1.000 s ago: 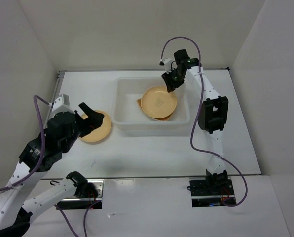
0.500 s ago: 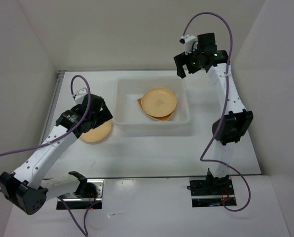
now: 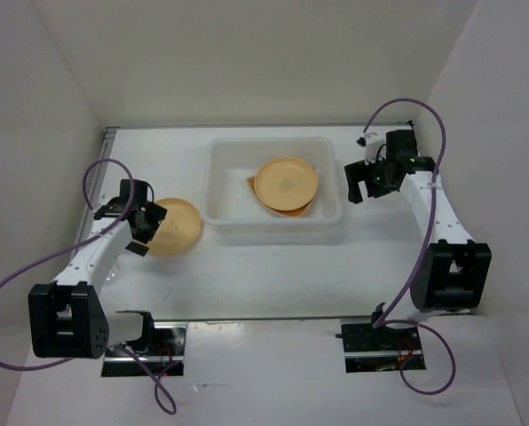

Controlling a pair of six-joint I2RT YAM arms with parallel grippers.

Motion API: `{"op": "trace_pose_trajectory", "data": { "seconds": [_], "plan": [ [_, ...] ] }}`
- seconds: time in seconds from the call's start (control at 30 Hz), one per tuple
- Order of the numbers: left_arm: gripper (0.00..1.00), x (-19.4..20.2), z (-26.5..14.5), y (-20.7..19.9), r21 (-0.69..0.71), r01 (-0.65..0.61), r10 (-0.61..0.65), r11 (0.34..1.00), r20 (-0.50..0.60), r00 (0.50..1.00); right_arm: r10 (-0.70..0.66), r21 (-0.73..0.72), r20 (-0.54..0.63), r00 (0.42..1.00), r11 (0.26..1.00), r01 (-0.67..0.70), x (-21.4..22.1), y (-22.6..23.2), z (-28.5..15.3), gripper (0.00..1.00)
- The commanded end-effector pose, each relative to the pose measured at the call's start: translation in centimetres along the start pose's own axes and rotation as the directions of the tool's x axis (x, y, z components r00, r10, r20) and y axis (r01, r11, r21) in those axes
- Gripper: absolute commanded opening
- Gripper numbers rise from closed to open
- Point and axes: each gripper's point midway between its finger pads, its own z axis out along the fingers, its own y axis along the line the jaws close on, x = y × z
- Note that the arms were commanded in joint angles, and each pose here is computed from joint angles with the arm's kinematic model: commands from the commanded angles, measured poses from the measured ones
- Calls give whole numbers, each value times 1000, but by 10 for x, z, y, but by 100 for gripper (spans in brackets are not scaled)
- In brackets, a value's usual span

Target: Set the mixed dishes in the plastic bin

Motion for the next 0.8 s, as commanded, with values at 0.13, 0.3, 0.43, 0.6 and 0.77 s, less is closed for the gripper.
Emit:
{"op": "trace_pose_trajectory", "data": {
  "seconds": [0.13,0.3,0.43,0.6,0.77],
  "plan": [
    [99,0,27,4,-22,86,-86,996,-14,996,49,24,106,993,998,-52,-5,-13,-14,98],
    [99,12,44,20,-93,111,-115,989,-43,992,59,28,96,994,998,-62,6,-14,-12,98],
    [99,26,51,46,-161,134,-148,978,-79,986,66,20,105,992,997,-69,8,-10,-14,98],
    [92,31,60,51,-160,146,-161,976,-85,983,82,13,86,993,996,-83,16,-8,-10,98],
    [64,30,68,56,-192,125,-143,973,-86,986,82,4,88,993,997,-83,16,-7,-9,98]
  ]
}}
